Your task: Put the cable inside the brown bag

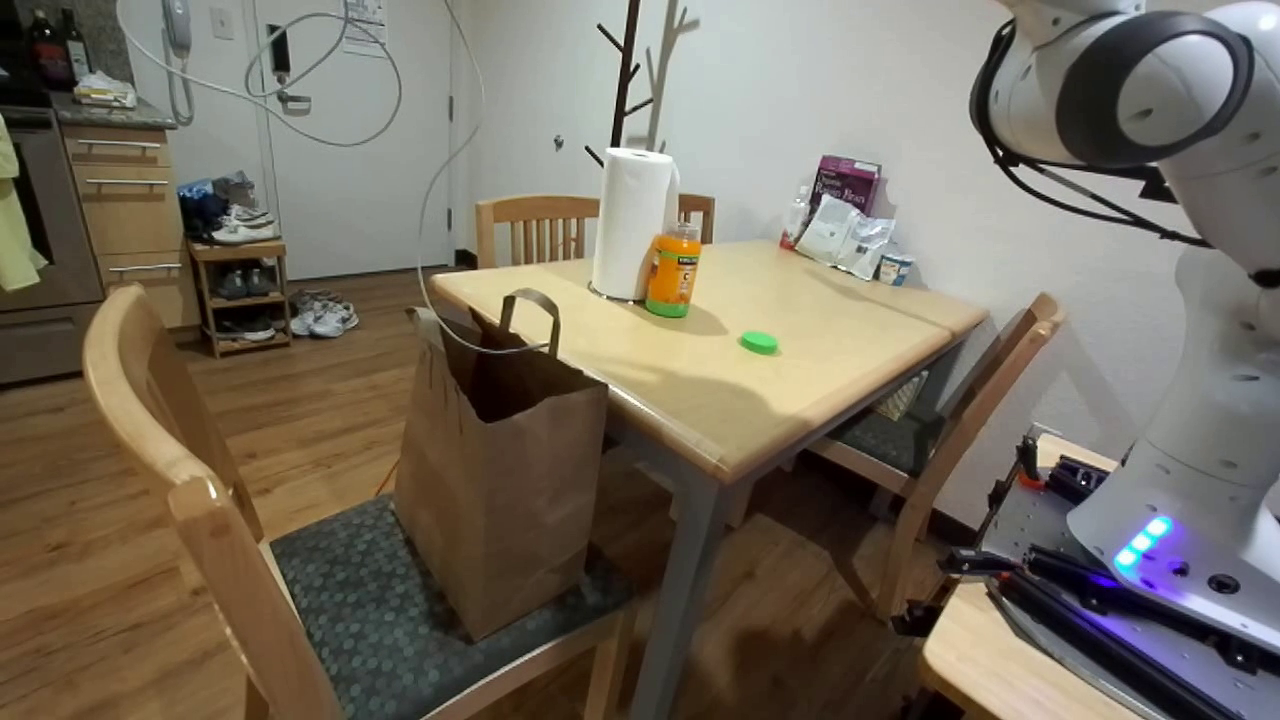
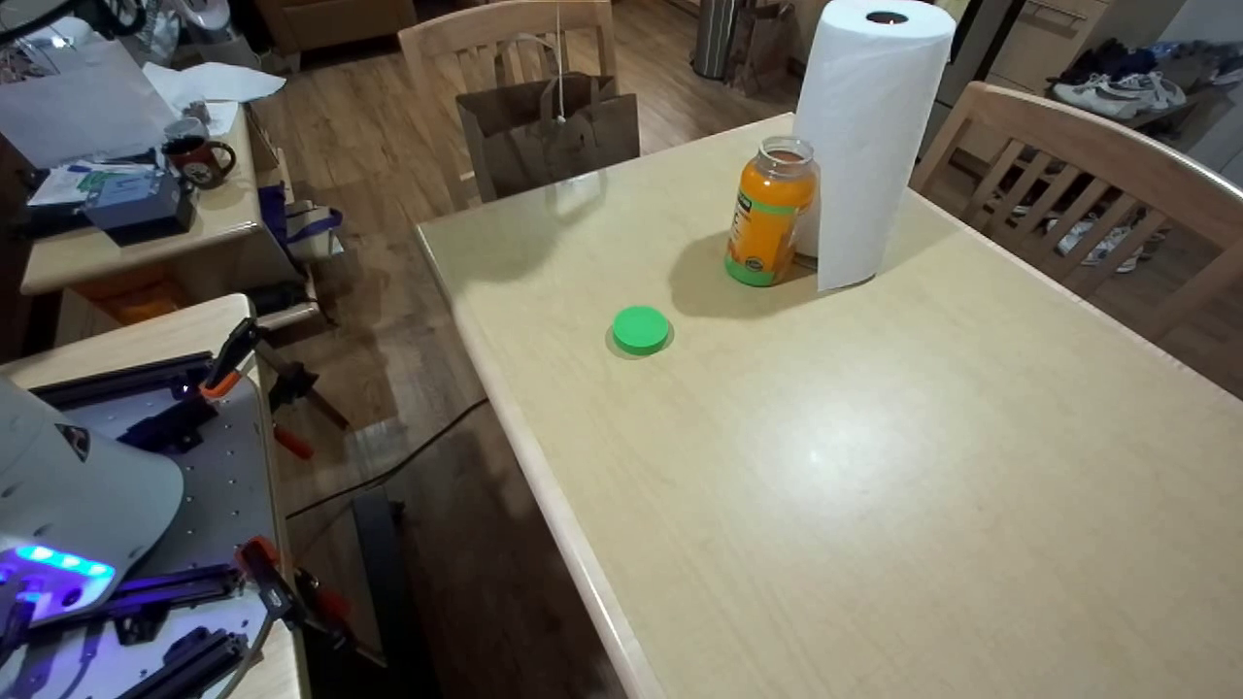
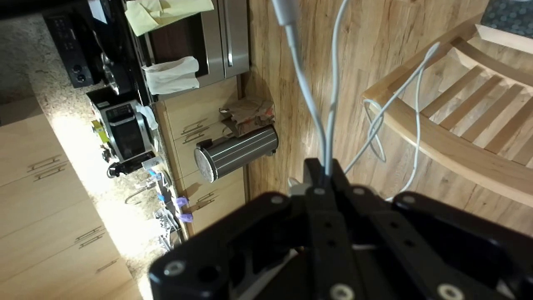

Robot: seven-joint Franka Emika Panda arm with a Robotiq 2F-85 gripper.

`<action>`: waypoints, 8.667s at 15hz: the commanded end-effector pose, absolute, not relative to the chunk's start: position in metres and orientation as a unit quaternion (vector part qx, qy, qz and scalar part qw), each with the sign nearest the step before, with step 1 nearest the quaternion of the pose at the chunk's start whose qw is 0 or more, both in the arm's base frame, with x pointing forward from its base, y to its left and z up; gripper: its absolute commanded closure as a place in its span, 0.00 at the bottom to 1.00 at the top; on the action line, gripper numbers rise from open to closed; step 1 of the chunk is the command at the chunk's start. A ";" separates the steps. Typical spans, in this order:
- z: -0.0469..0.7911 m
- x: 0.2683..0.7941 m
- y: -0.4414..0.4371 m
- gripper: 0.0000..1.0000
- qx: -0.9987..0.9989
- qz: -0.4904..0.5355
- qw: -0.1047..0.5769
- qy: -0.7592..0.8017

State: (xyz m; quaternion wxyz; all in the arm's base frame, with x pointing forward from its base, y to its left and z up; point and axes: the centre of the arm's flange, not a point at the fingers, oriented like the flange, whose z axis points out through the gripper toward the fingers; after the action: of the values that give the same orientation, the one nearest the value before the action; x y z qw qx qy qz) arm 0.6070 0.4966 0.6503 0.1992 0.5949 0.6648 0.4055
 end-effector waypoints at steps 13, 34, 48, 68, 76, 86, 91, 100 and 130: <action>0.695 0.570 0.563 0.99 0.572 0.438 0.205 0.663; 0.630 0.638 0.401 0.99 0.638 0.411 0.211 0.617; 0.464 0.671 0.383 0.99 0.656 0.394 0.082 0.639; 0.479 0.677 0.454 0.96 0.605 0.224 0.039 0.763; 0.489 0.697 0.426 0.99 0.489 0.217 -0.084 0.841; 0.496 0.696 0.392 0.99 0.442 0.248 -0.130 0.852; 0.522 0.687 0.388 0.99 0.385 0.274 -0.143 0.869; 0.540 0.686 0.322 0.99 0.336 0.251 -0.206 0.884; 0.323 0.723 0.328 0.99 0.728 0.053 0.059 0.681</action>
State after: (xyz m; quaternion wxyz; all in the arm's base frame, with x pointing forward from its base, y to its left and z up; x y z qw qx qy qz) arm 0.7459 0.3308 0.3399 0.0316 0.7038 0.7057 0.0748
